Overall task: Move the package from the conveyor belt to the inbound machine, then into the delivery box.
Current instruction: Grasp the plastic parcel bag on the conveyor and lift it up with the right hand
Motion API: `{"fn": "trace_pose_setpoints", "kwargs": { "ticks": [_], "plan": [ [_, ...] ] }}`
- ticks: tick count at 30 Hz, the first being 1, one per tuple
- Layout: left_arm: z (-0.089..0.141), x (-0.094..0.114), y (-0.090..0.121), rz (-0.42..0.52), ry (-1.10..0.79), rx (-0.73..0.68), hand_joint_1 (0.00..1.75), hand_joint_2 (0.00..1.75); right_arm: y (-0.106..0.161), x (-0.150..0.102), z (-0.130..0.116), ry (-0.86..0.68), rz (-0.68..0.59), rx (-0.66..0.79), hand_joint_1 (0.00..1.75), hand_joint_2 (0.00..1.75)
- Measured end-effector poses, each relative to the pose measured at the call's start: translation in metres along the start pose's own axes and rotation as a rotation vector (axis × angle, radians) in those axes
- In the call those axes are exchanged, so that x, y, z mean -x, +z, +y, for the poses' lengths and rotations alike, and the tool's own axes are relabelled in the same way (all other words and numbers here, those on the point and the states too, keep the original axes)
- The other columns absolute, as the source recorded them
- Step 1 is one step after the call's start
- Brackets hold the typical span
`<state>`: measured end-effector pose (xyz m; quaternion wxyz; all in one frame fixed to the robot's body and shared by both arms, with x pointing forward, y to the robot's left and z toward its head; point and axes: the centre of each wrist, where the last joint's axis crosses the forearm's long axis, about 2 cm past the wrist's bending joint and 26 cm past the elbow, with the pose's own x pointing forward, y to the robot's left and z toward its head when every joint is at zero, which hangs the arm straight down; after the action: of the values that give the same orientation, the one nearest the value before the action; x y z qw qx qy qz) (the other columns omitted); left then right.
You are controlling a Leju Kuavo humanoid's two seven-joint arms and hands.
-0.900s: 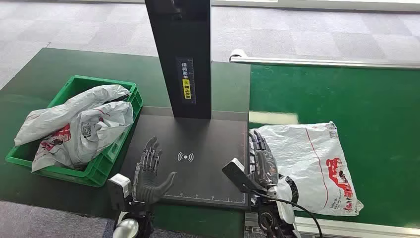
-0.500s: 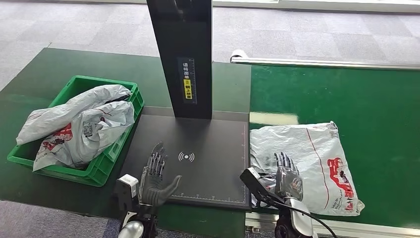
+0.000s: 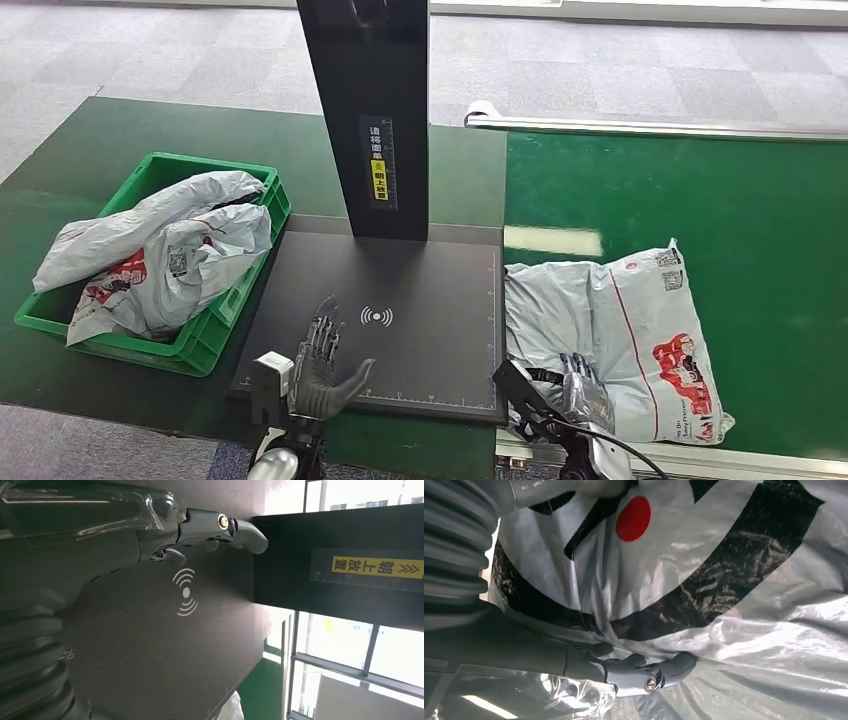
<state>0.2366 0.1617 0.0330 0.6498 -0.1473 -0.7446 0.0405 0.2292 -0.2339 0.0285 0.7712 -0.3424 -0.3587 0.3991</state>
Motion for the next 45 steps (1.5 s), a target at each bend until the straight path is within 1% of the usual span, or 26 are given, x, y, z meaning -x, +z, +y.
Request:
{"fn": "trace_pose_setpoints", "kwargs": {
  "ticks": [5, 15, 20, 25, 29, 31, 33, 37, 39, 41, 43, 45],
  "plan": [
    [0.000, 0.002, -0.001, 0.011, -0.002, -0.010, 0.00, 1.75, -0.009, 0.000, 0.000, -0.054, -0.024, -0.020, 1.75, 1.75],
    [0.000, 0.004, 0.000, 0.020, 0.002, -0.020, 0.00, 1.75, -0.017, -0.004, -0.008, -0.122, -0.039, 0.029, 1.75, 1.75],
    [0.002, 0.004, 0.002, 0.020, -0.004, -0.036, 0.00, 1.75, -0.006, -0.001, -0.015, -0.162, -0.043, 0.144, 1.75, 1.75],
    [0.006, 0.003, 0.005, 0.014, -0.008, -0.050, 0.00, 1.75, 0.011, 0.002, -0.039, -0.199, -0.064, 0.278, 1.75, 1.75],
    [0.007, 0.003, 0.005, 0.009, -0.004, -0.057, 0.00, 1.75, 0.018, 0.003, -0.048, -0.219, -0.084, 0.343, 1.75, 1.75],
    [0.008, 0.002, 0.006, 0.002, -0.006, -0.060, 0.00, 1.75, 0.023, 0.005, -0.054, -0.239, -0.104, 0.417, 1.75, 1.75],
    [0.009, 0.002, 0.007, -0.009, -0.013, -0.062, 0.00, 1.75, 0.029, 0.009, -0.064, -0.268, -0.131, 0.520, 1.75, 1.75],
    [0.012, 0.000, 0.009, -0.036, -0.026, -0.067, 0.00, 1.75, 0.044, 0.016, -0.092, -0.325, -0.220, 0.731, 1.75, 1.75],
    [0.015, -0.002, 0.007, -0.054, -0.035, -0.071, 0.00, 1.75, 0.048, 0.015, -0.106, -0.371, -0.301, 0.766, 1.75, 1.75],
    [0.018, -0.006, 0.005, -0.077, -0.044, -0.077, 0.00, 1.75, 0.046, 0.007, -0.119, -0.449, -0.422, 0.690, 1.75, 1.75],
    [0.023, -0.011, 0.001, -0.100, -0.053, -0.086, 0.00, 1.75, 0.039, -0.008, -0.129, -0.534, -0.575, 0.536, 1.75, 1.75],
    [0.028, -0.015, -0.002, -0.120, -0.061, -0.093, 0.00, 1.75, 0.030, -0.027, -0.135, -0.577, -0.708, 0.391, 1.75, 1.75]
  ]
}}
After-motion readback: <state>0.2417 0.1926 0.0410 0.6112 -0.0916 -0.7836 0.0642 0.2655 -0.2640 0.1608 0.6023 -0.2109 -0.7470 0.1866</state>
